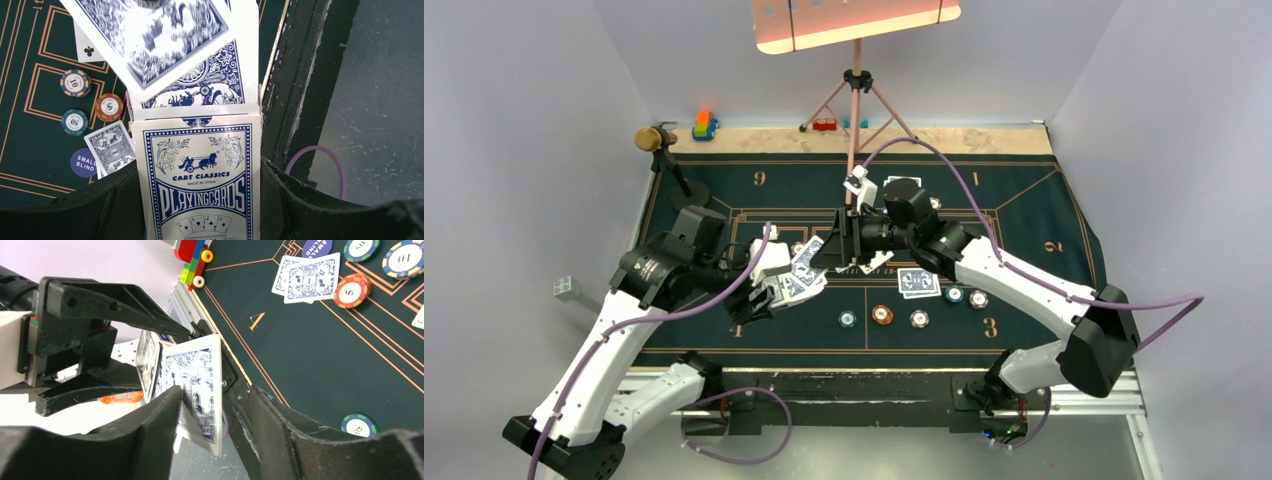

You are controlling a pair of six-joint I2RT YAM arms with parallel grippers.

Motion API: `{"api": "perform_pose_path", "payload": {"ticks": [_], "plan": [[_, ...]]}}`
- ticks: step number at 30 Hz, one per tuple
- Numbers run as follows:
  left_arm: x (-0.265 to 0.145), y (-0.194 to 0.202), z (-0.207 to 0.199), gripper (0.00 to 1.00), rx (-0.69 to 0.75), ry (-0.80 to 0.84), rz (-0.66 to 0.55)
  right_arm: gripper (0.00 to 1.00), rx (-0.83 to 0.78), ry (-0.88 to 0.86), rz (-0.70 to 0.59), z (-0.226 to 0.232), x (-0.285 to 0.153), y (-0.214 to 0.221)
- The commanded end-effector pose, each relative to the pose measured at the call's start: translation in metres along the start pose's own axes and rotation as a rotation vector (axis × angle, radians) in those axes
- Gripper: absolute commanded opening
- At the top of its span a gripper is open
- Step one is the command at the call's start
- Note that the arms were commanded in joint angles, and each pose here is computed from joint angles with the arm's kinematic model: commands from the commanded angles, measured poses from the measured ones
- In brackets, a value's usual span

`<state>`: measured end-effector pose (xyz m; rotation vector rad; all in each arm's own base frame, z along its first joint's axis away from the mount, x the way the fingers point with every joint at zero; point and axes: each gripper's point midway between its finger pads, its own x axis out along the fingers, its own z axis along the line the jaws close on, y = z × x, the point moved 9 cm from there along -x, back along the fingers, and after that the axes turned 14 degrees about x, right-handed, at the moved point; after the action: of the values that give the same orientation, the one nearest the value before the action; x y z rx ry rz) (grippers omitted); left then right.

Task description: Distribute texas hold em gaming equipment

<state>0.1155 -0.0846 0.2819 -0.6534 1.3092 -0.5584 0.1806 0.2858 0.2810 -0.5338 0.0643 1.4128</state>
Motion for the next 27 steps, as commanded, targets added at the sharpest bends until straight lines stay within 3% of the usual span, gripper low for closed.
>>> {"api": "perform_pose_path", "payload": {"ticks": [1, 8, 13, 27], "plan": [[-0.006, -0.01, 0.001, 0.0, 0.035, -0.017, -0.053, 0.53, -0.04, -0.031, -0.052, 0.014, -0.012, -0.007], [-0.006, -0.009, 0.0, 0.0, 0.034, -0.013, -0.049, 0.29, -0.036, -0.039, -0.061, 0.014, -0.012, -0.007], [-0.006, -0.008, 0.0, 0.0, 0.033, -0.011, -0.049, 0.07, -0.043, -0.051, -0.09, 0.02, -0.017, -0.01], [-0.006, -0.008, -0.002, 0.0, 0.033, -0.004, -0.048, 0.01, -0.038, -0.082, -0.163, 0.028, -0.039, -0.02]]}}
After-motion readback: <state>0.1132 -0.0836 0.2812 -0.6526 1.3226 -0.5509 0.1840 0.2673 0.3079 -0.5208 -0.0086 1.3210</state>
